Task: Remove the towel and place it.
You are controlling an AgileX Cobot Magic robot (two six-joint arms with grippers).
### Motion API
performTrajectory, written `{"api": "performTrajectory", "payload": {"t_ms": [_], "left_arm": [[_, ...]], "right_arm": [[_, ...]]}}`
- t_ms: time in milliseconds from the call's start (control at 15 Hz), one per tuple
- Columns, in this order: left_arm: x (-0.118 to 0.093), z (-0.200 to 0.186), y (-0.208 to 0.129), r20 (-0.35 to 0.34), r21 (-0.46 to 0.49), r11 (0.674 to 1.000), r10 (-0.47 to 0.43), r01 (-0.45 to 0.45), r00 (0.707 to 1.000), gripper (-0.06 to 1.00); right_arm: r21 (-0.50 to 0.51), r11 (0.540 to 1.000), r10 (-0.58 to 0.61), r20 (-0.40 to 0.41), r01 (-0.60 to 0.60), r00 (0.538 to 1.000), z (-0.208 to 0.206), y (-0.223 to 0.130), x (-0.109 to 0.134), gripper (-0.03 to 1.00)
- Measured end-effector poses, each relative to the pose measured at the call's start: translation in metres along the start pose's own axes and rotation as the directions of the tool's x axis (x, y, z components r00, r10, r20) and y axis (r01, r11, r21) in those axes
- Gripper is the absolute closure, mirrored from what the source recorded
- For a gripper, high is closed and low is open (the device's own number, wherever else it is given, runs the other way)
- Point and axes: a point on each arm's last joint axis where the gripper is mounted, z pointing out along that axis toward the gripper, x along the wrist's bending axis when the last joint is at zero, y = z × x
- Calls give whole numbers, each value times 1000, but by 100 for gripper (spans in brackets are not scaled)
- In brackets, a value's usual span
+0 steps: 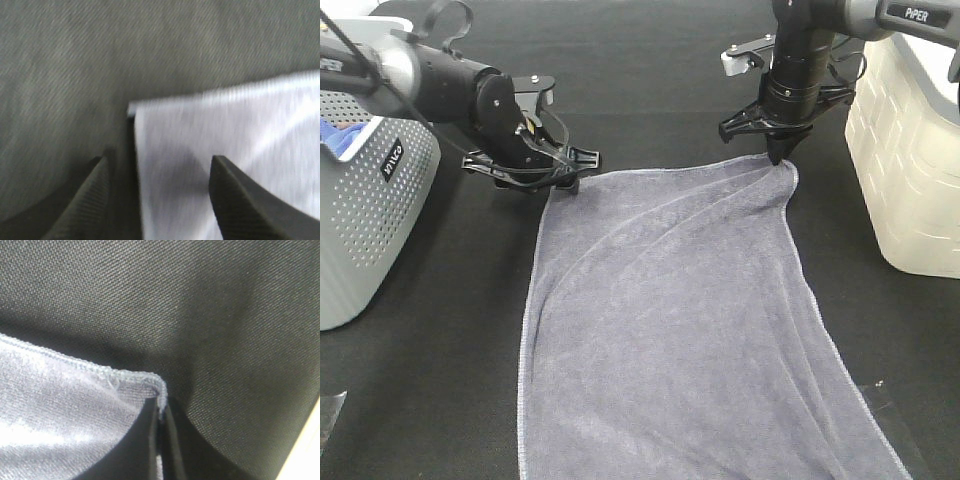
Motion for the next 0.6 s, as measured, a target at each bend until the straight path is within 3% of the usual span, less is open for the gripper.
{"api": "performTrajectory", "payload": {"t_ms": [200,333,467,600], "left_arm": [[-2,15,1,14,5,999,-37,37,999,43],[-2,17,1,14,5,999,-39,39,999,60],[-2,17,1,13,8,999,-36,36,999,85],[-3,15,3,11,11,1000,-13,13,1000,94]], "right_arm": [[-7,1000,1,-2,-1,1000,0,1,0,97],[-7,1000,1,-2,-1,1000,0,1,0,97],[-9,1000,1,-3,-1,1000,0,1,0,97],[-20,1000,1,-3,-1,1000,0,2,0,97]]}}
